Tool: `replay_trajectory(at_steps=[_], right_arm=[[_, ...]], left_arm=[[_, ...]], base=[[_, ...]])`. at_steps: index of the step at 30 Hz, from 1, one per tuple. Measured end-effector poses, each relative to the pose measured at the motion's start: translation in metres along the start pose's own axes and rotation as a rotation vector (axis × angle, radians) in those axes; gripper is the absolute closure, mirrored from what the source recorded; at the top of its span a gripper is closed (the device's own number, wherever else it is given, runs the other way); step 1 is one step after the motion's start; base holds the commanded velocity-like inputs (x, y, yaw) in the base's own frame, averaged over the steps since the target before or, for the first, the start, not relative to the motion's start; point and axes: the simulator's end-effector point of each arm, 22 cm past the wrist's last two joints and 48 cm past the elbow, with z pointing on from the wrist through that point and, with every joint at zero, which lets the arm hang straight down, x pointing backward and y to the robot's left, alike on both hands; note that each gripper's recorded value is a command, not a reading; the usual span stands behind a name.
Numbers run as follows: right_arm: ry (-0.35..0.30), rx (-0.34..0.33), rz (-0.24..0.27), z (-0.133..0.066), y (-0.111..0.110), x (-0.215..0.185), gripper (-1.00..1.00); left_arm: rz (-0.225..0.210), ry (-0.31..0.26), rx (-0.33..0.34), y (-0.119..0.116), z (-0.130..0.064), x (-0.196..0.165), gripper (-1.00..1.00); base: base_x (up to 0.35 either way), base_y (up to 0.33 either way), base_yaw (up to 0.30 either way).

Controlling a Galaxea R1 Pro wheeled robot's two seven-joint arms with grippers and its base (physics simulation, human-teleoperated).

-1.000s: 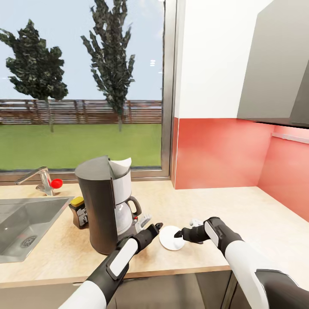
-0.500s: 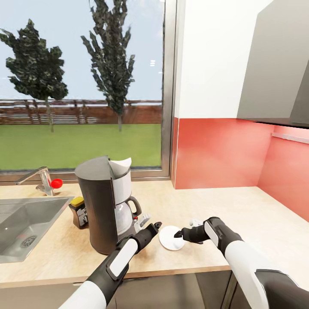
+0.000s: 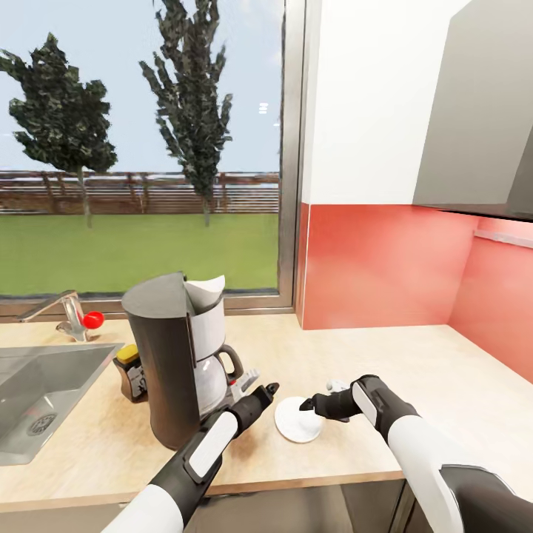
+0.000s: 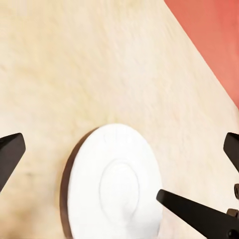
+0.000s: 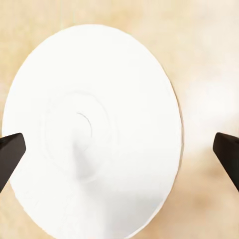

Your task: Set up a coffee station on the kitchen countertop: keep the coffee maker on the countertop, move the bottle of coffee from the kitchen shelf to the counter next to the coffee maker, place a paper coffee filter on top of the coffee maker, put the saucer next to the coffee maker with the coffee cup on the saucer, and place the electric kettle next to the coffee maker.

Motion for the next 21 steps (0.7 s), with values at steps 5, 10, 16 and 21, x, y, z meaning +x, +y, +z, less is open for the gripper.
replay_trajectory(at_steps=[5,10,16,21], right_arm=[[0.002,0.002,-0.001,0.0,-0.001,0.001,-1.0],[0.01,0.007,0.0,0.0,-0.003,0.004,-1.0],[0.029,0.008,0.008,0.005,-0.006,0.013,-1.0],[0.031,0.008,0.009,0.005,-0.006,0.014,-1.0]], left_arm=[[0.004,0.005,0.001,0.0,0.0,0.002,-1.0],[0.005,0.008,0.001,0.0,-0.001,0.004,-1.0],[0.004,0.01,-0.002,0.001,0.0,0.005,-1.0],[0.001,0.015,-0.005,0.003,0.0,0.007,-1.0]], base=[[0.018,0.0,0.0],[0.147,0.0,0.0],[0.15,0.0,0.0],[0.018,0.0,0.0]])
